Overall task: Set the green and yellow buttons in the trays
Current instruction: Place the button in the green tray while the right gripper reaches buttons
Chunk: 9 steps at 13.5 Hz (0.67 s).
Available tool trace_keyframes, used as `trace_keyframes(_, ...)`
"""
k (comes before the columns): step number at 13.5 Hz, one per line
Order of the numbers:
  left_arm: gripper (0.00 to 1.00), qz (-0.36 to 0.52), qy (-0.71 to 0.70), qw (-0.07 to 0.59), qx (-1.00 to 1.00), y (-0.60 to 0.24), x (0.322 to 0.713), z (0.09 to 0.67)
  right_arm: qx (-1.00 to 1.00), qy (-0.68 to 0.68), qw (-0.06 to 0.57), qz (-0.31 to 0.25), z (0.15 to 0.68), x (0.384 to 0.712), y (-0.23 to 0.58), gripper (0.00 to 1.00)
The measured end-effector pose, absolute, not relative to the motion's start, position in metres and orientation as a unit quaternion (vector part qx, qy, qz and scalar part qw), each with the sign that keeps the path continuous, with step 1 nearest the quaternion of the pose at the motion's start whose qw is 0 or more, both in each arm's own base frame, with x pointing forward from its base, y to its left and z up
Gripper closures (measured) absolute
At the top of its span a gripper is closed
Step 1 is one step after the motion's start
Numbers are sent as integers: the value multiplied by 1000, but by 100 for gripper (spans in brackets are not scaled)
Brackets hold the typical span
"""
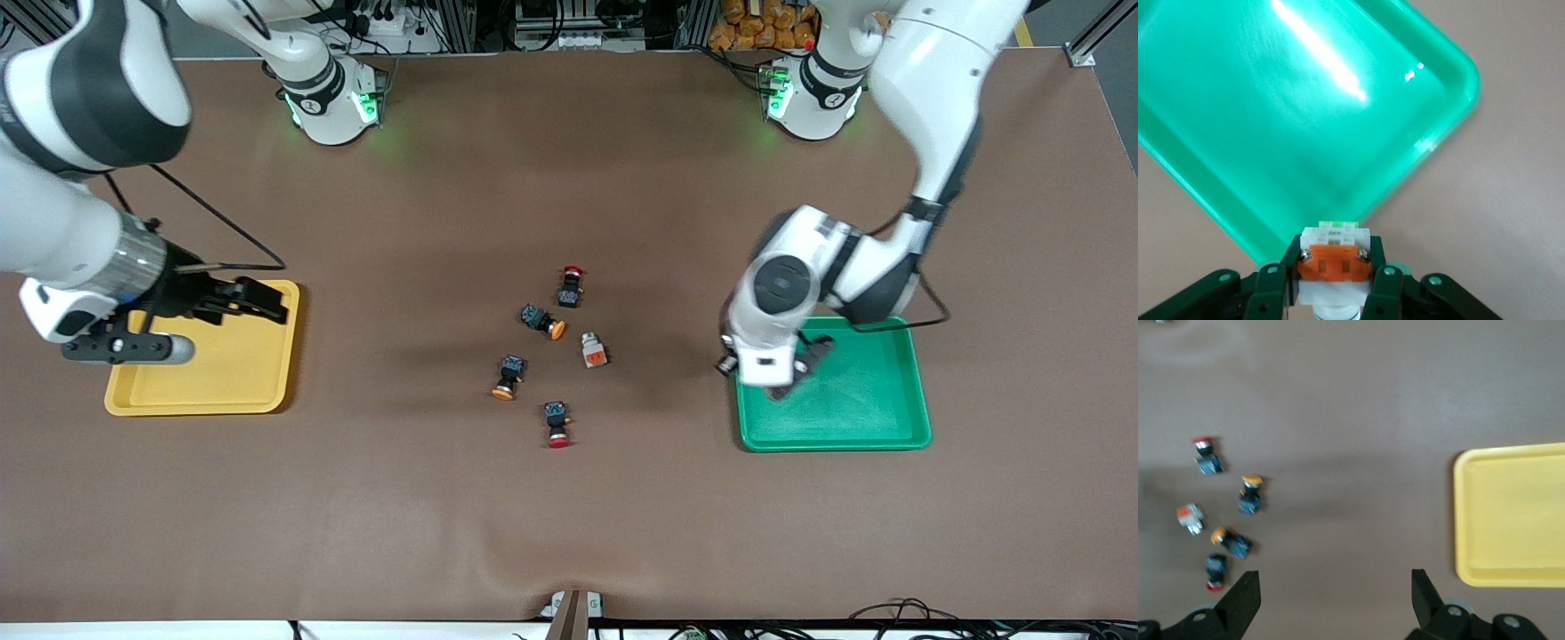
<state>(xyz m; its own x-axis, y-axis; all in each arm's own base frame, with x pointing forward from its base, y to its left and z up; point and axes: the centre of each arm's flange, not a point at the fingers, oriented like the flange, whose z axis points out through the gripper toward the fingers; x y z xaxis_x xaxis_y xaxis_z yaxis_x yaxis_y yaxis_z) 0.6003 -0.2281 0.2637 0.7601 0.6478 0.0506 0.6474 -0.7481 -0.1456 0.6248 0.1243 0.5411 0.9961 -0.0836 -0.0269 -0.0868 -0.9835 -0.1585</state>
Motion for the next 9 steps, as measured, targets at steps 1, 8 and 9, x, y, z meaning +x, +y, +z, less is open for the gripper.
trace_keyframes(1,59,11,-331,83,-940,-203,607,261,-995,55,80,10,534,627,137,0)
trace_keyframes(8,59,58,-262,82,-960,-51,627,234,-987,136,88,-13,452,649,236,0)
trace_keyframes(9,59,59,-260,79,-961,-40,628,230,-986,144,88,-13,434,651,251,0)
